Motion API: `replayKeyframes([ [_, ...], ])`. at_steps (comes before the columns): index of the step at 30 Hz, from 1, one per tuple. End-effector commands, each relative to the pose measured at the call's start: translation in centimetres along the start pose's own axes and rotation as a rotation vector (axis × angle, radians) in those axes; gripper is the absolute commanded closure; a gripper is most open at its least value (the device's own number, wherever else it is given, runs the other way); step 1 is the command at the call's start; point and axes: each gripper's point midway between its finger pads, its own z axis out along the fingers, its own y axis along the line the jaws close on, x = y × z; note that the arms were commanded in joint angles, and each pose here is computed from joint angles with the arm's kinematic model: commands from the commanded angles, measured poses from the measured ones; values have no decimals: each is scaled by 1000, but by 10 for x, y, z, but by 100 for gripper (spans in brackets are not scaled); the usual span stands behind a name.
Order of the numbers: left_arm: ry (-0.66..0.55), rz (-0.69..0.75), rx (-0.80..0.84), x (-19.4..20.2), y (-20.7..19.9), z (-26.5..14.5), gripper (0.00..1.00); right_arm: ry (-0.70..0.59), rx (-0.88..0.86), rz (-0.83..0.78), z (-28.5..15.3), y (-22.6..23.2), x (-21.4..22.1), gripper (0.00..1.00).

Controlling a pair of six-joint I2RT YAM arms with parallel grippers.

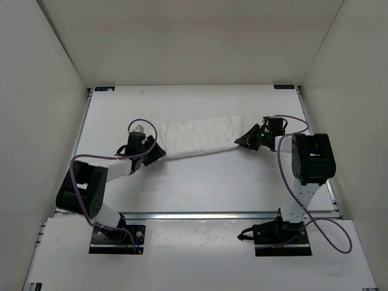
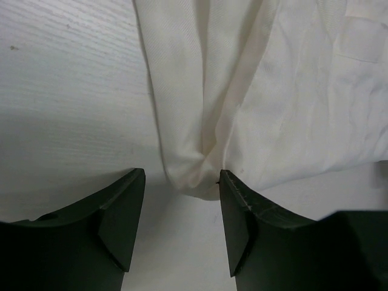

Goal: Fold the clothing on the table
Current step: Fold the skirt

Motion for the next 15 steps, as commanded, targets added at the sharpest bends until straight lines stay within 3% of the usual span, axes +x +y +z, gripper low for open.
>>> replayKeyframes([
  [1, -37, -14, 50, -14, -19, 7, 38, -30, -3, -61, -10, 9, -2, 100],
  [3, -12, 3, 83, -17, -30, 14, 52, -47, 21, -63, -20, 2, -7, 100],
  [4, 6, 18, 102, -17, -35, 15, 69, -56, 17, -95, -24, 6, -9, 100],
  [7, 88, 51, 151, -20, -50, 28, 100, -33, 47, -123, -39, 6, -12, 100],
  [15, 277, 180, 194, -22, -79, 71, 100, -32, 280, -341, -65, 29, -47, 100],
])
